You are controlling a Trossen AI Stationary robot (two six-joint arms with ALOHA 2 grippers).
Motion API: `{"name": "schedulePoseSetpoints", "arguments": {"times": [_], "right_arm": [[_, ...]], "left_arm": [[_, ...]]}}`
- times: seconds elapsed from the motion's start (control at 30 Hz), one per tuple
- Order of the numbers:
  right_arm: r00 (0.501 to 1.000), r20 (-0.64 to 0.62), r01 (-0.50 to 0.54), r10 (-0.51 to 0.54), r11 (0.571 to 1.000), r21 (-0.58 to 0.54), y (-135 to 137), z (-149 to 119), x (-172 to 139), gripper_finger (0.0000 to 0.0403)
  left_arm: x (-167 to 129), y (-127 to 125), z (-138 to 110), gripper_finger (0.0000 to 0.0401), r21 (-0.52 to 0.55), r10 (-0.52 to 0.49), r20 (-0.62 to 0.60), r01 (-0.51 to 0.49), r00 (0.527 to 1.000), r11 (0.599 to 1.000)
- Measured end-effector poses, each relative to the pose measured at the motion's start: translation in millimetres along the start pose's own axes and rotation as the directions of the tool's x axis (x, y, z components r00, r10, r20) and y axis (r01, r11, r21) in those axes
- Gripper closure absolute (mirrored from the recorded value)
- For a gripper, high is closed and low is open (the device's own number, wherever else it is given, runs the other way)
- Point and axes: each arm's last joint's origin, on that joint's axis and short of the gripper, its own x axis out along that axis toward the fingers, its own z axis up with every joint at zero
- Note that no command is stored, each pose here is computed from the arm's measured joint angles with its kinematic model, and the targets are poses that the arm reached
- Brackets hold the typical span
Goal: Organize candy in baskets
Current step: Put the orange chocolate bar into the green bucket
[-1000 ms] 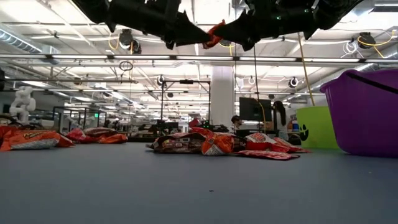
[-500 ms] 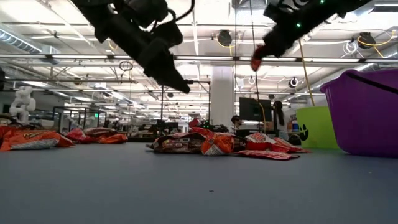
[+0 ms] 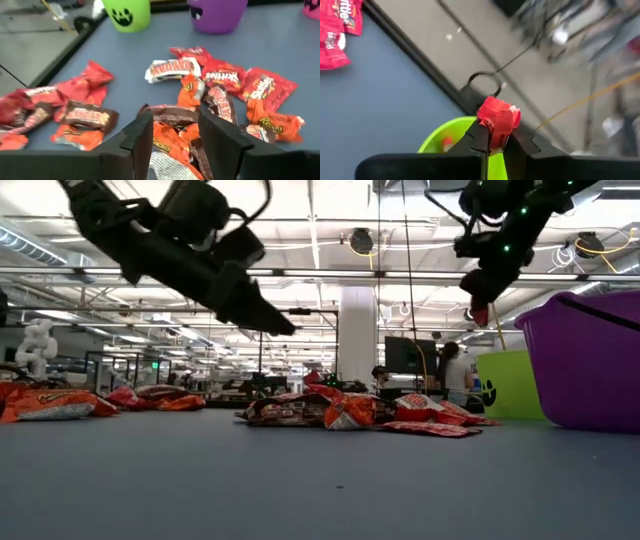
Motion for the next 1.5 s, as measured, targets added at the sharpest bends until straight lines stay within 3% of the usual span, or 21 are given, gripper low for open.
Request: {"name": "schedulePoseSetpoints", "arguments": {"times": [0.13, 0.33, 0.57, 0.73, 0.87, 1.03, 1.27, 1.4, 1.5], "right_arm": [[0.988, -0.152, -0.014, 0.023, 0.998, 0.062, -11, -4, 10, 0.038], [0.948, -0.31, -0.035, 0.074, 0.991, 0.128, -19, -14, 32, 0.0376], [0.93, -0.346, -0.076, 0.124, 0.986, 0.149, -18, -14, 49, 0.0323], [0.938, -0.329, -0.079, 0.111, 0.991, 0.108, -22, -15, 41, 0.027], [0.976, -0.195, -0.065, 0.1, 0.982, 0.177, -32, -8, 25, 0.0249], [0.995, 0.068, -0.089, 0.073, 0.955, 0.282, -43, 5, -4, 0.0241], [0.911, 0.378, -0.292, 0.165, 0.906, 0.308, -51, 16, -40, 0.0241], [0.862, 0.451, -0.381, 0.233, 0.884, 0.27, -50, 17, -50, 0.0241], [0.852, 0.462, -0.396, 0.247, 0.881, 0.258, -48, 18, -52, 0.0241]], "left_arm": [[-14, 2, 2, 0.024, -0.008, 0.021, 0.079, -0.02, 0.997, 1.0], [-19, 2, -4, 0.024, -0.008, 0.028, 0.061, -0.027, 0.998, 1.0], [-19, 5, -5, 0.024, -0.012, 0.12, 0.042, -0.12, 0.992, 0.993], [-18, 21, -9, 0.024, -0.138, 0.194, -0.007, -0.193, 0.981, 0.971], [-20, 43, -16, 0.024, -0.228, 0.319, -0.07, -0.327, 0.945, 0.917], [-22, 76, -28, 0.024, -0.28, 0.422, -0.145, -0.446, 0.895, 0.85], [-1, 109, -38, 0.024, -0.317, 0.353, -0.347, -0.463, 0.869, 0.828], [20, 119, -39, 0.024, -0.3, 0.32, -0.454, -0.48, 0.832, 0.824], [36, 125, -43, 0.024, -0.309, 0.304, -0.499, -0.494, 0.811, 0.813]]}}
